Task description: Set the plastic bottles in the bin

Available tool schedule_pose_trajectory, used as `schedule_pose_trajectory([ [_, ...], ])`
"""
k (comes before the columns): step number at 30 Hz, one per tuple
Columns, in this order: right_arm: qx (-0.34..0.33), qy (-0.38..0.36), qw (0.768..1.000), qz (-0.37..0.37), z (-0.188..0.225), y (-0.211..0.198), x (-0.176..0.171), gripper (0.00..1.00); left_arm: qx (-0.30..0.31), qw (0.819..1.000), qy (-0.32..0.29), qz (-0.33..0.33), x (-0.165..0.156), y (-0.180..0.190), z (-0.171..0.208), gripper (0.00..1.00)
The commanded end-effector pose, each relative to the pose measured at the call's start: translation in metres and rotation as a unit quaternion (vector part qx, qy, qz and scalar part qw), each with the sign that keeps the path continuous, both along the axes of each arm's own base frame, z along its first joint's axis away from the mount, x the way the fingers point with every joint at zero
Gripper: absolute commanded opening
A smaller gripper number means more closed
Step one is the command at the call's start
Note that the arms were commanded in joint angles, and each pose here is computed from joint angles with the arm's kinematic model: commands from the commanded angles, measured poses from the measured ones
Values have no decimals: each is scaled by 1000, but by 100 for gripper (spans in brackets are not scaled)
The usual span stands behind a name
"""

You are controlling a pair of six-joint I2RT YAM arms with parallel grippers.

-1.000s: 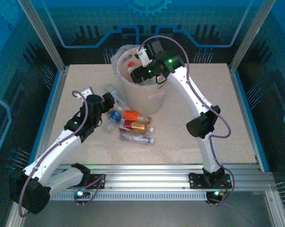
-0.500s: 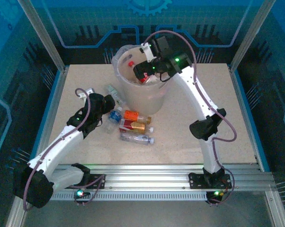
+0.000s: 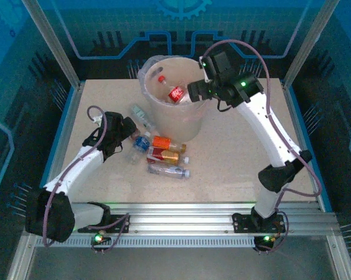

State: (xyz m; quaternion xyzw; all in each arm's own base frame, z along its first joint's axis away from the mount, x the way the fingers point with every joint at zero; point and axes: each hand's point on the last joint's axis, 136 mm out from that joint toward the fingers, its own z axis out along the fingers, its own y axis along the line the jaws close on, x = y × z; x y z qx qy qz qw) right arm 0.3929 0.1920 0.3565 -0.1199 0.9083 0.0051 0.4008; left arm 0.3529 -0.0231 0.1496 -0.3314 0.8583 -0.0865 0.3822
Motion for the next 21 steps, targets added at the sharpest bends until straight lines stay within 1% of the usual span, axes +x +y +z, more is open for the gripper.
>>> schedule_pose_trajectory([
  [1,18,-10,998,-66,1,-34,-12,100,-28,1000,9,1,12,0,-10,99],
  [6,45,25,990,-130,-32,-78,-34,100,-41,998,38,-3,33,0,-28,99],
  [11,83,84,975,-189,-77,-118,-53,100,-45,997,59,-4,55,2,-45,99],
  [16,91,133,960,-230,-113,-139,-67,100,-59,996,71,-5,73,3,-57,99],
  [21,84,172,951,-244,-142,-144,-75,100,-69,994,85,-3,85,3,-69,99],
])
